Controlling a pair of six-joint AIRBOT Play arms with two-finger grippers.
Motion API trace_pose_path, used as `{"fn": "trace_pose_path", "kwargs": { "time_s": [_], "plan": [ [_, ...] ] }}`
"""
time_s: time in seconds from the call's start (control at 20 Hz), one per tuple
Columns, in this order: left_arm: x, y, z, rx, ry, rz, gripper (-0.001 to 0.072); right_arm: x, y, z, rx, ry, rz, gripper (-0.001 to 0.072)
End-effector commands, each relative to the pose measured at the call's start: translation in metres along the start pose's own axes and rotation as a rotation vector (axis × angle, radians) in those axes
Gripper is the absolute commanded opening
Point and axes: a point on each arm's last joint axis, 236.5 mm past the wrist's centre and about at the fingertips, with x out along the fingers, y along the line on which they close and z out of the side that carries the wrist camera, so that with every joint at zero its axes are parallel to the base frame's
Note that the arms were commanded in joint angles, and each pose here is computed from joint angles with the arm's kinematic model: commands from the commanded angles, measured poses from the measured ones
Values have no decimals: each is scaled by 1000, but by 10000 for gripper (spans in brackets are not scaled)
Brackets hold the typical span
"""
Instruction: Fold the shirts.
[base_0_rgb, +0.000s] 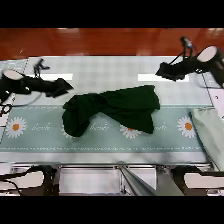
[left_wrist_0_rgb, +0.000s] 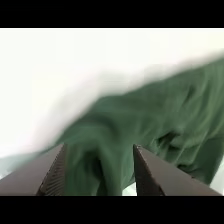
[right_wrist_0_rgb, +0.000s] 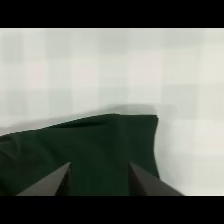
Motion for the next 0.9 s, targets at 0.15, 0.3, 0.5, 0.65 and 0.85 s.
{"fn": "trace_pose_path", "kwargs": {
  "time_s": [0.15, 0.3, 0.5, 0.65, 0.85],
  "plan": [
    [-85, 62, -29, -119, 39, 159, 508, -88, -70, -36, 90, 81, -32, 411],
    [-50, 80, -127, -257, 193, 125, 507, -70, -90, -103, 206, 96, -32, 411],
    [-9, 52, -191, -306, 215, -95, 508, -52, -80, -177, 217, 144, 12, 411],
    [2, 44, -211, -304, 227, -162, 508, -51, -78, -197, 220, 159, 14, 411],
    [11, 53, -210, -297, 192, -120, 508, -50, -74, -196, 231, 154, 31, 411]
  ]
}}
